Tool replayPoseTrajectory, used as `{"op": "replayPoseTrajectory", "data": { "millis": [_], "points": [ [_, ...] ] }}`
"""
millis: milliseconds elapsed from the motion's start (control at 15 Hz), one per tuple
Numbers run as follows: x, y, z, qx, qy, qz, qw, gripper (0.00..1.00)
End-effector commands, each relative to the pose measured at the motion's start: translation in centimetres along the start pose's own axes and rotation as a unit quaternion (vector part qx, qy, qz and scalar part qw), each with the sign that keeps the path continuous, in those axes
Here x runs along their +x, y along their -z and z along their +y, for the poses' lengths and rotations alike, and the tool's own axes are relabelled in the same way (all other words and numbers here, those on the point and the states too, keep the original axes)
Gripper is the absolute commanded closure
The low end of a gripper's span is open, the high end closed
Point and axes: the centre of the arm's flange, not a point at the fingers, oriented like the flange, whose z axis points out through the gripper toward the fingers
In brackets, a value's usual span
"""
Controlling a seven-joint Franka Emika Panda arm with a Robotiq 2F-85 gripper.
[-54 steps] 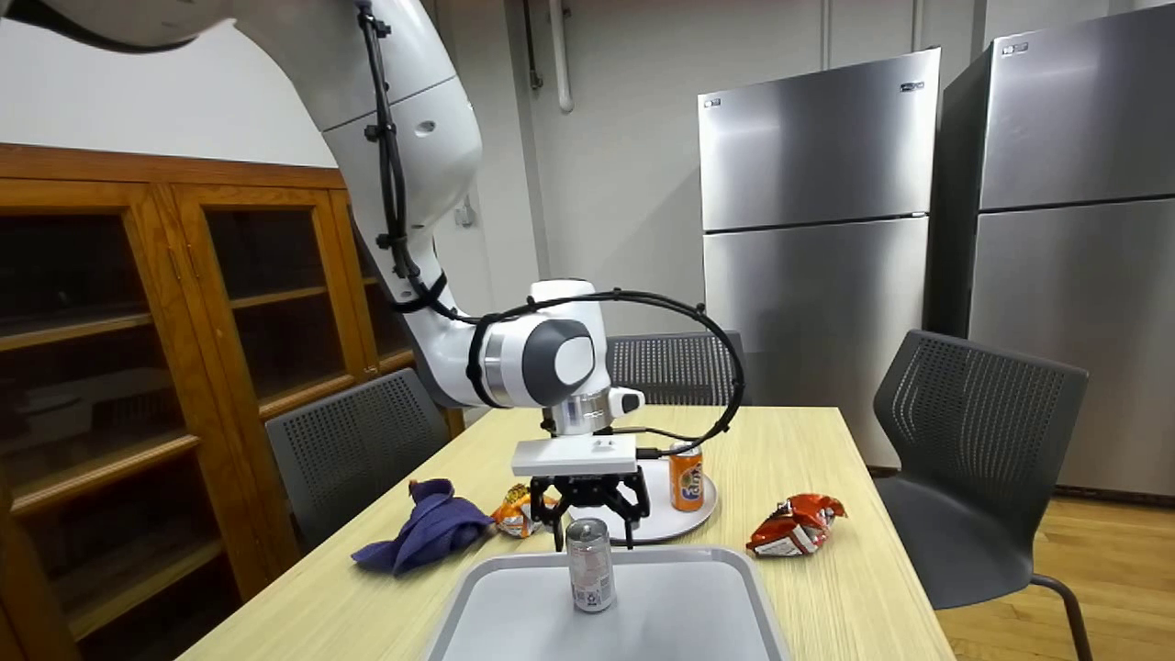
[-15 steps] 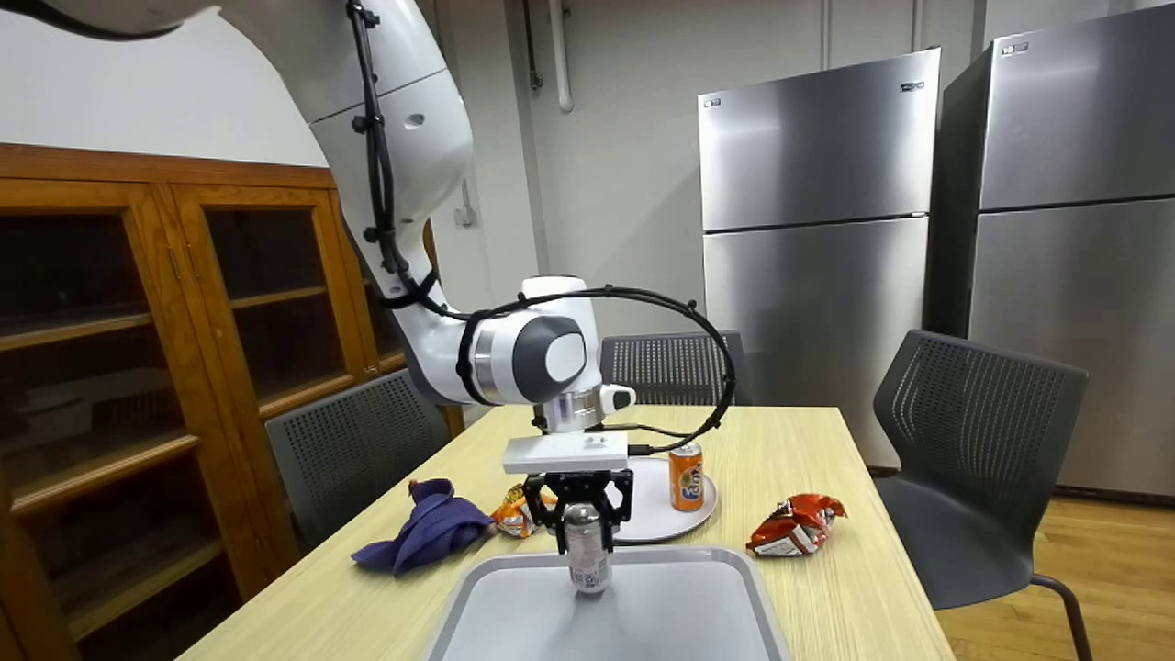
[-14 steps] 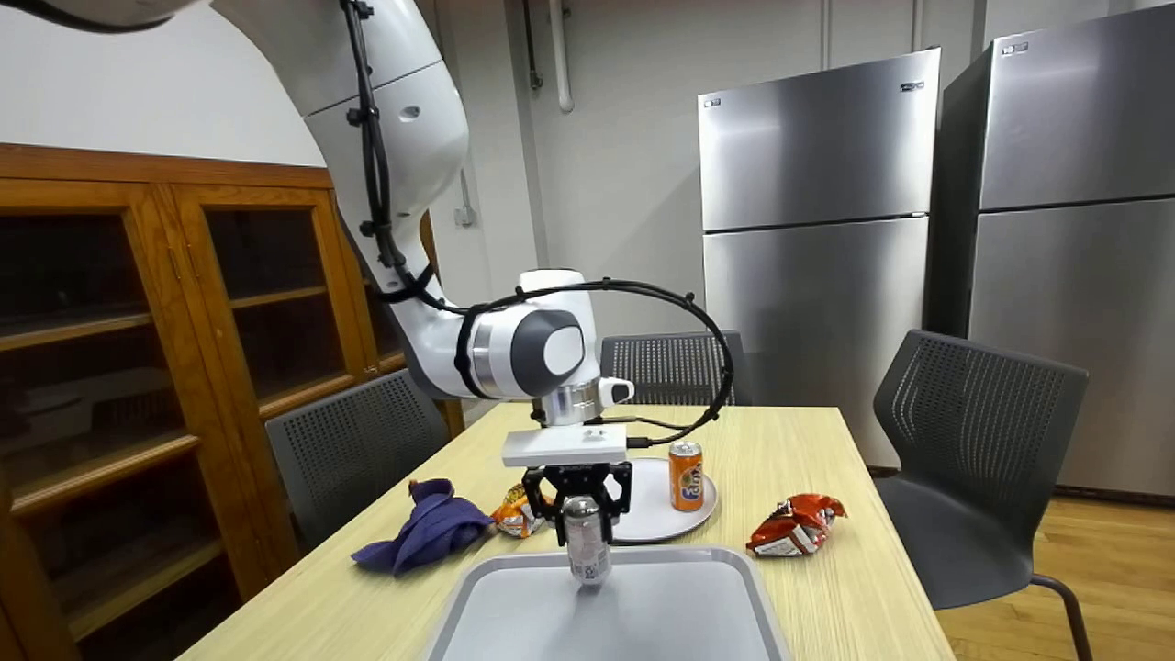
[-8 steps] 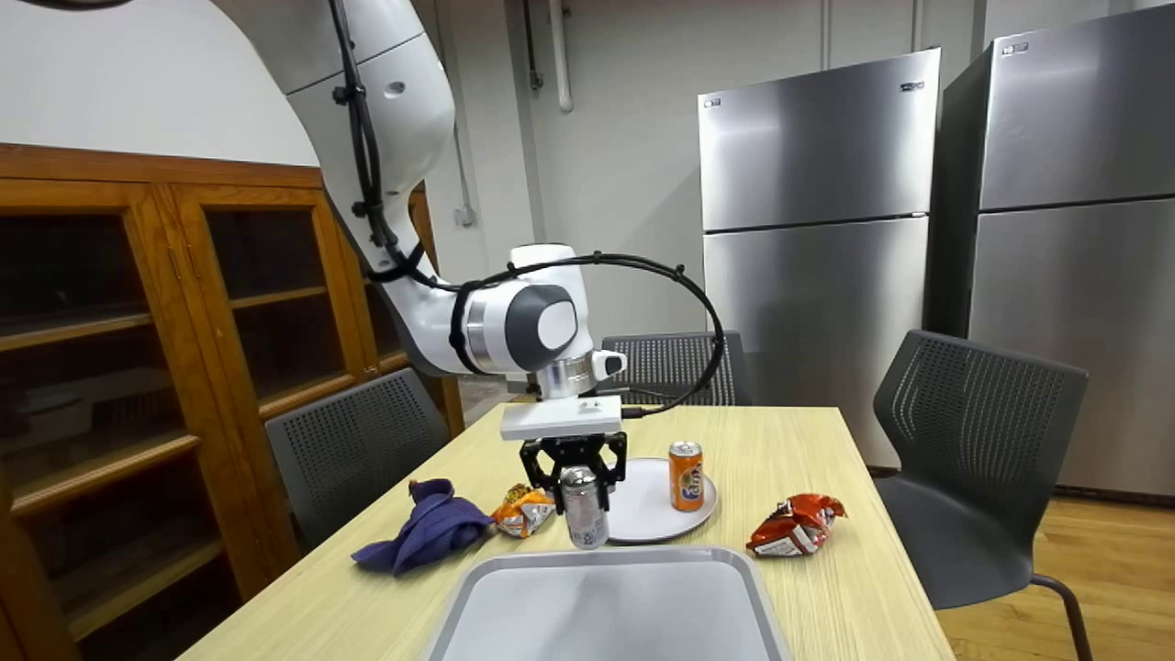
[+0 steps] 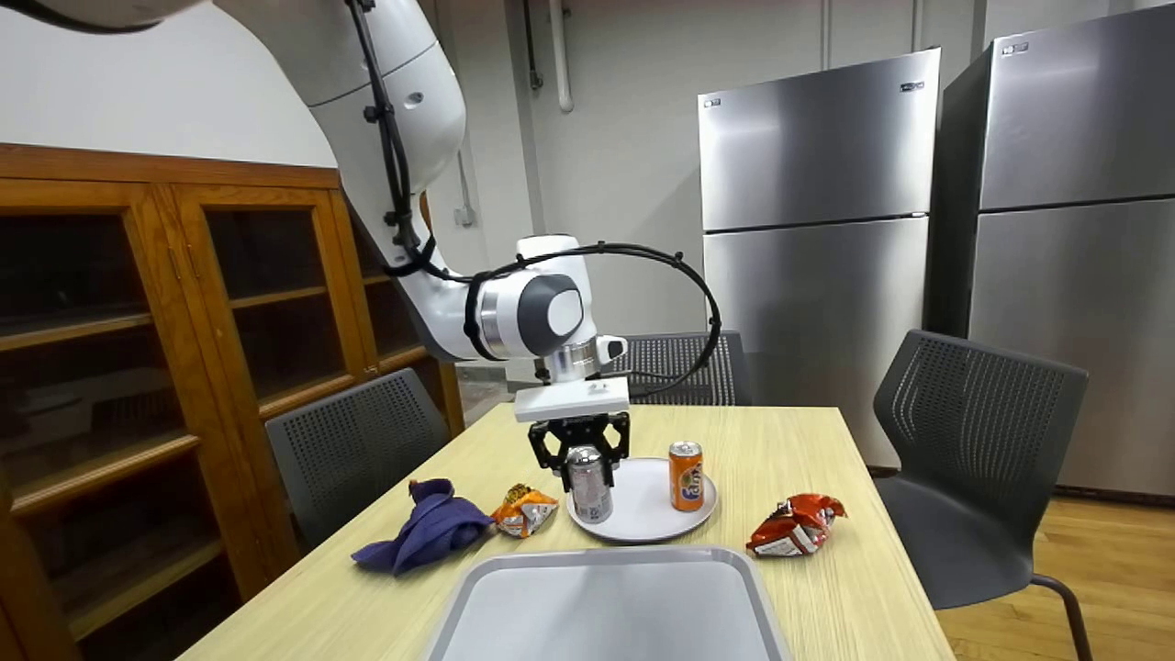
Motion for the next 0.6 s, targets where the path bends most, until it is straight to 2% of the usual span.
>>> {"op": "replayPoseTrajectory", "data": {
  "millis": [0, 533],
  "points": [
    [3.6, -0.3, 1.5, 0.004, 0.021, -0.008, 0.9997, 0.62],
    [8.5, -2.4, 2.5, 0.014, 0.034, -0.041, 0.9985, 0.62]
  ]
}}
